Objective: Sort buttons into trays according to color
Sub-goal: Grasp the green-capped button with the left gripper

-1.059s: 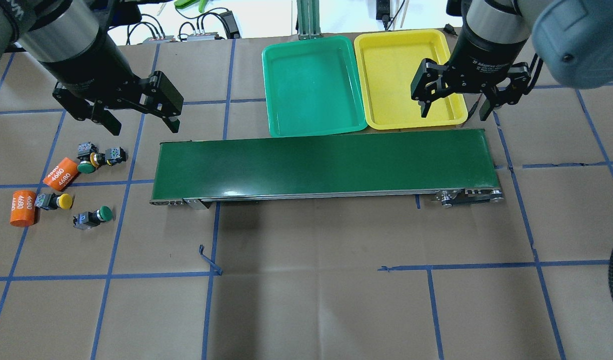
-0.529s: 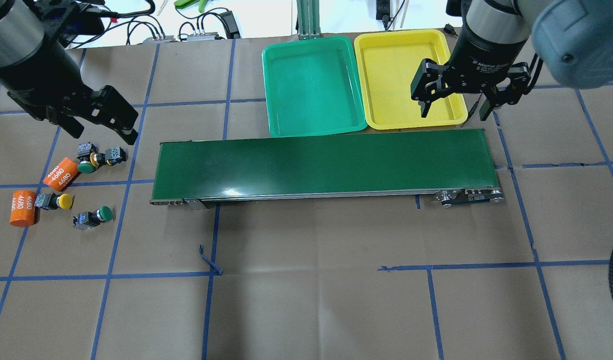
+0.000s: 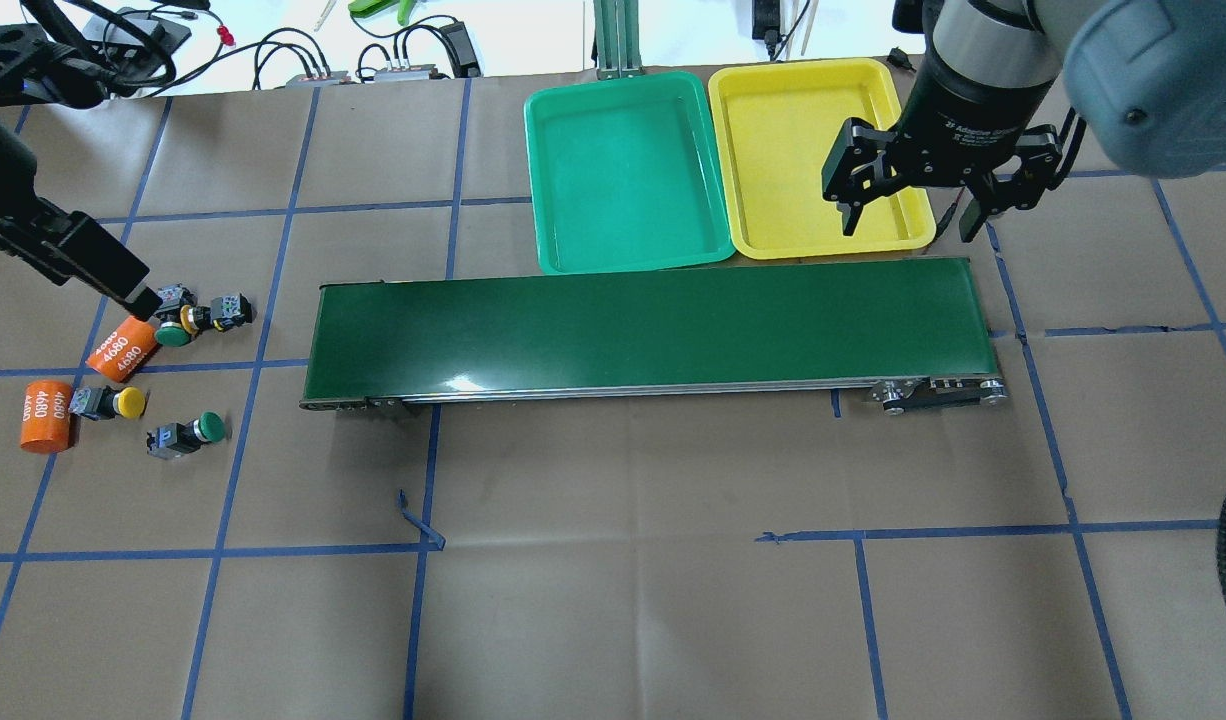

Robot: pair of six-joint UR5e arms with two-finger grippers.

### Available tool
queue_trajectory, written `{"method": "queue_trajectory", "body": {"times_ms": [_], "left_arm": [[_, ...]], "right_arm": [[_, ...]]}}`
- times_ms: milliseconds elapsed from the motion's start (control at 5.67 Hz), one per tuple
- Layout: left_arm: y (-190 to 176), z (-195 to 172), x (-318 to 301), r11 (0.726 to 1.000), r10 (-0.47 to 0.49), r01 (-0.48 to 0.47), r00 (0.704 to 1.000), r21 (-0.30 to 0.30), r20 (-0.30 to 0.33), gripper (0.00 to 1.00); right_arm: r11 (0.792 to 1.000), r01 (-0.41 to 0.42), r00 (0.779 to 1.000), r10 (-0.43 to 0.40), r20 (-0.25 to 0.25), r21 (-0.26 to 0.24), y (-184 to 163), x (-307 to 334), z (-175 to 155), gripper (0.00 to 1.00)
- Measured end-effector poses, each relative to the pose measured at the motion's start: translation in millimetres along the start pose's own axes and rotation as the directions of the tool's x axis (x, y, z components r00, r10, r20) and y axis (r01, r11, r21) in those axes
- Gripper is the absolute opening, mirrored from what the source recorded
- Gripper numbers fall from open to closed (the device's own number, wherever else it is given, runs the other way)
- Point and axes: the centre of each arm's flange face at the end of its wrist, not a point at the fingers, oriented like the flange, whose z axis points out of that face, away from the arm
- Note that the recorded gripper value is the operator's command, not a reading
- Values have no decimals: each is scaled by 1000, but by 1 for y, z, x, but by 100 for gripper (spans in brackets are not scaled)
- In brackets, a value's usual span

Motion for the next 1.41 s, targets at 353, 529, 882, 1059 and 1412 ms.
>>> {"method": "queue_trajectory", "body": {"times_ms": [353, 529, 882, 1059, 1412], "left_arm": [[12, 52, -65, 967, 255, -255, 967, -4, 11, 98], [13, 78, -92, 936, 353, -353, 936, -6, -1, 98], [3, 122, -123, 881, 474, -474, 881, -5, 2, 98], [-1, 147, -131, 850, 527, -527, 849, -8, 37, 98], [4, 191, -139, 802, 597, -596, 800, -28, 54, 98]], "right_arm": [[1000, 1, 1000, -1, 0, 1, 0, 0, 0, 100], [1000, 0, 1000, 0, 1, 0, 0, 0, 0, 100], [1000, 1, 1000, -1, 0, -1, 0, 0, 0, 100], [1000, 1, 1000, -1, -1, -1, 0, 0, 1, 100], [1000, 1, 1000, -1, 0, -1, 0, 0, 1, 100]]}}
